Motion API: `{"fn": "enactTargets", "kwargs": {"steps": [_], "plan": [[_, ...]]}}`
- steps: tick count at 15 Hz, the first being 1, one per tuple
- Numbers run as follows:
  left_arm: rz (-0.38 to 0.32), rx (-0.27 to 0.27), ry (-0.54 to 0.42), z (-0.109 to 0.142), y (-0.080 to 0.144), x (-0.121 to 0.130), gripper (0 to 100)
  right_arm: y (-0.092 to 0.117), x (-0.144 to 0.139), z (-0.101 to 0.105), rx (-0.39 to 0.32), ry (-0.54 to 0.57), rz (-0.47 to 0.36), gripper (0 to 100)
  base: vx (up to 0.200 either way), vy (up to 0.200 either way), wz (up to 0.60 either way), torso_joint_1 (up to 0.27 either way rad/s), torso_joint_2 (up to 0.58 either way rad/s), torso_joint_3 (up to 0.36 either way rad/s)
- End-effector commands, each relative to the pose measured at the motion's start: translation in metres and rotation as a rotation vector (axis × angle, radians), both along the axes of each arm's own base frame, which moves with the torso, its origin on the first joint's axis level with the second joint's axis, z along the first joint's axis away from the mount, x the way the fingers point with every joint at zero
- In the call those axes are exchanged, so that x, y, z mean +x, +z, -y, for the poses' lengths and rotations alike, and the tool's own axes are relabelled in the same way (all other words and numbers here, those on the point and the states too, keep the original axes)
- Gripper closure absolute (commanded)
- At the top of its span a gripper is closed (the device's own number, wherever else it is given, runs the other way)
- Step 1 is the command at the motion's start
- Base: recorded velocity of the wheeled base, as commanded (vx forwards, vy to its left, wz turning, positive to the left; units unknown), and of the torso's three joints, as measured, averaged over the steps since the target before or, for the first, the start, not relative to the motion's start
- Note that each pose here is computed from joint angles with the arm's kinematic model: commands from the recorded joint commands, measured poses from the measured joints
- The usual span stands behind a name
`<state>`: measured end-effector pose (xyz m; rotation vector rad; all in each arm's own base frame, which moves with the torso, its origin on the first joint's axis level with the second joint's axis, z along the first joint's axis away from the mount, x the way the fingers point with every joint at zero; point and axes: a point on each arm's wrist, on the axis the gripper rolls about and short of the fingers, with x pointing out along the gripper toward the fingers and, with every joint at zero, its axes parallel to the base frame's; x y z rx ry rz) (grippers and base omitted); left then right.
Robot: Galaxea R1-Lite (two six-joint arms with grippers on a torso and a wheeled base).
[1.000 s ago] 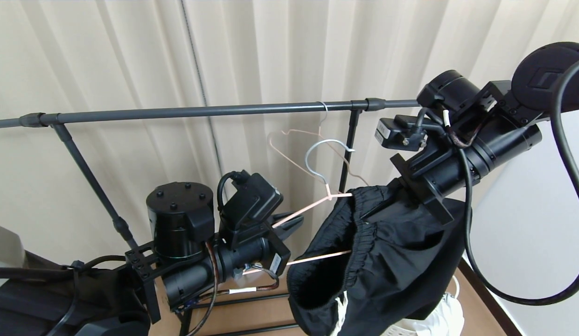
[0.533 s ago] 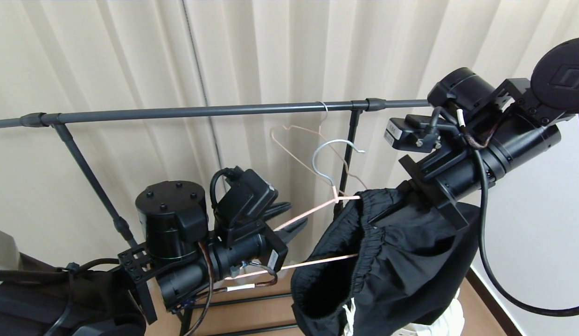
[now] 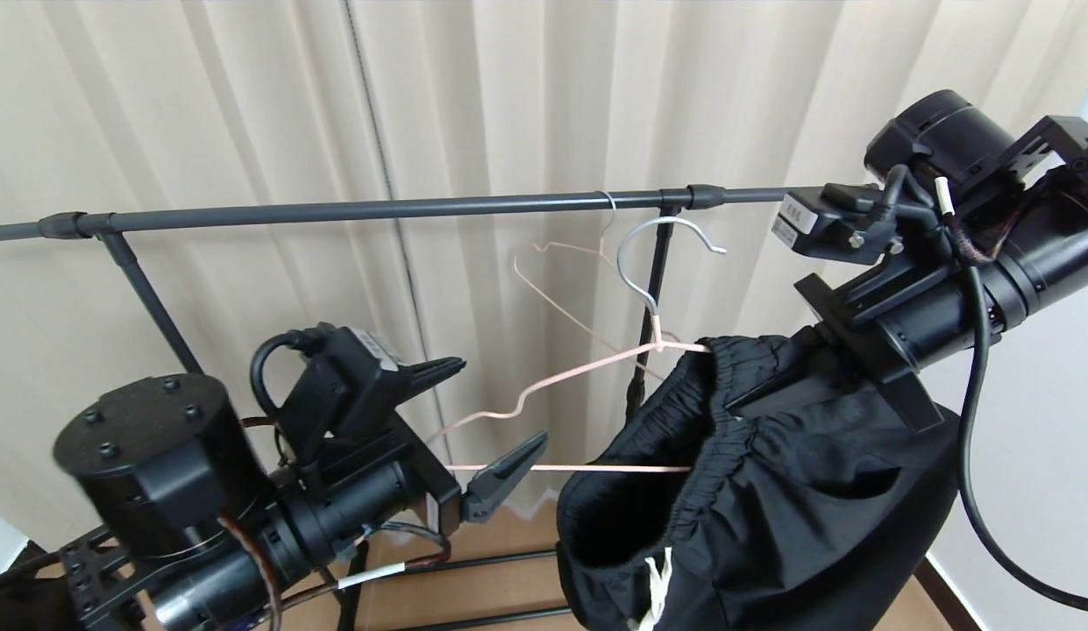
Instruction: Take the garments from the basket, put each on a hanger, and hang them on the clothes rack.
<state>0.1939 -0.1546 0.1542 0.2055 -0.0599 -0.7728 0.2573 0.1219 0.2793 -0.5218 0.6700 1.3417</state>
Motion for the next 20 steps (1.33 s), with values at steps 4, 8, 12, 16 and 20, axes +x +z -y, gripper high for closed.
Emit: {"fn": "enactTargets", "kwargs": {"steps": [4, 8, 12, 16, 20], "plan": [[-0.152, -0.111, 0.049, -0.024, 0.003, -0.021, 0, 0.019, -0.005, 0.007, 0.027, -0.139, 0.062, 100, 0.0, 0.0, 0.0, 0.0, 0.0, 0.0], [-0.424, -0.179, 0.157, -0.014, 0.0, -0.02, 0, 0.024, -0.011, 0.01, 0.096, -0.182, 0.143, 100, 0.0, 0.0, 0.0, 0.0, 0.0, 0.0], [-0.659, -0.158, 0.229, 0.008, -0.018, 0.005, 0, 0.006, -0.018, 0.013, 0.145, -0.191, 0.223, 100, 0.0, 0.0, 0.0, 0.0, 0.0, 0.0], [-0.707, -0.148, 0.246, 0.032, -0.035, 0.034, 0, 0.001, -0.027, 0.015, 0.151, -0.187, 0.231, 100, 0.0, 0.0, 0.0, 0.0, 0.0, 0.0], [-0.72, -0.122, 0.22, 0.057, -0.048, 0.048, 0, 0.006, -0.046, 0.019, 0.163, -0.171, 0.25, 100, 0.0, 0.0, 0.0, 0.0, 0.0, 0.0]]}}
